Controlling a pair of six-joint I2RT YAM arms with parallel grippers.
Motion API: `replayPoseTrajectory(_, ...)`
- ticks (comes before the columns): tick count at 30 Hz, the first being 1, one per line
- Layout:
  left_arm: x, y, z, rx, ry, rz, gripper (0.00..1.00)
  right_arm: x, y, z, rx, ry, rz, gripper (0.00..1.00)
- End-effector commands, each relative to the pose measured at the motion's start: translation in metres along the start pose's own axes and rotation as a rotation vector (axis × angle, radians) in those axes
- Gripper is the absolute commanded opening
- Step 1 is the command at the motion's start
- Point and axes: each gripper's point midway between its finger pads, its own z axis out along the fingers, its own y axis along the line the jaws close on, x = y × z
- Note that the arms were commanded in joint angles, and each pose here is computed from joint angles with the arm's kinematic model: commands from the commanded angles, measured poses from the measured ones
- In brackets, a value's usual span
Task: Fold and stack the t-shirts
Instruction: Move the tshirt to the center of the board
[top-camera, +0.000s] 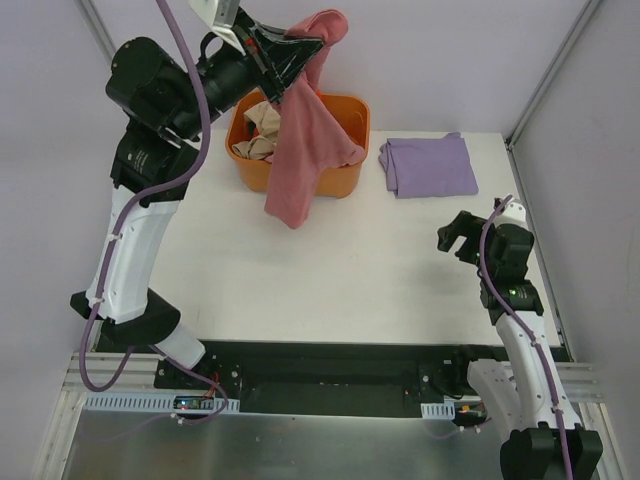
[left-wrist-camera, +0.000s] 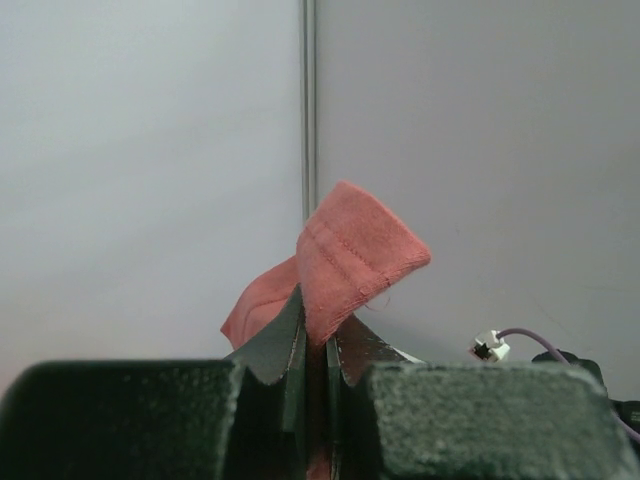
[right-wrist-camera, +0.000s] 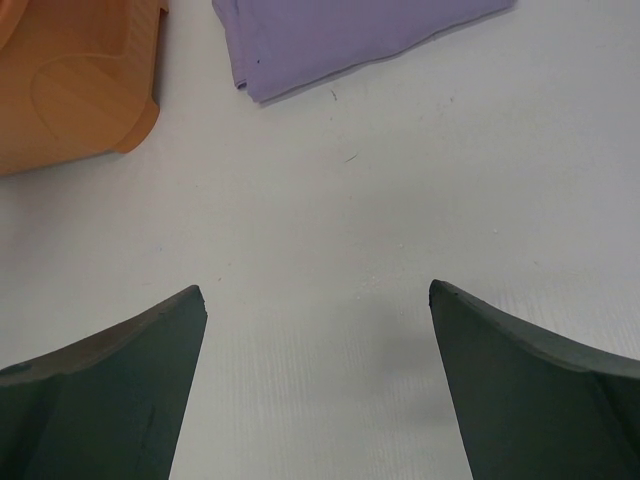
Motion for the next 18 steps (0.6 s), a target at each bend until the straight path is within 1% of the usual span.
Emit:
replayPoseTrajectory(1,-0.090,-0.041,-0.037,0.098,-0.241,0.050,0.00,-0.029,0.012,-0.007,-0.046,-0.096,-0.002,0.96)
replayPoseTrajectory(7,-0.111,-0.061,-0.053,0.167,-0.294,0.040,0.00,-0.029,0.015,-0.007,-0.063,-0.103,0.000,0.96)
replayPoseTrajectory(11,-0.114,-0.057,-0.058,0.137,-0.308,0.044,0.00,-0.029,0.016,-0.007,-0.071,-0.102,0.002,0.96)
replayPoseTrajectory(14,-0.105,-0.053,-0.055,0.126,-0.286,0.048,0.00,-0.027,0.018,-0.005,-0.080,-0.094,0.007,0.96)
replayPoseTrajectory(16,-0.083,-0.042,-0.048,0.087,-0.242,0.025,0.00,-0.027,0.020,-0.005,-0.092,-0.089,0.016,0.96)
replayPoseTrajectory(18,-0.051,-0.027,-0.039,0.042,-0.190,0.022,0.00,-0.026,0.024,-0.003,-0.112,-0.075,0.023,0.96)
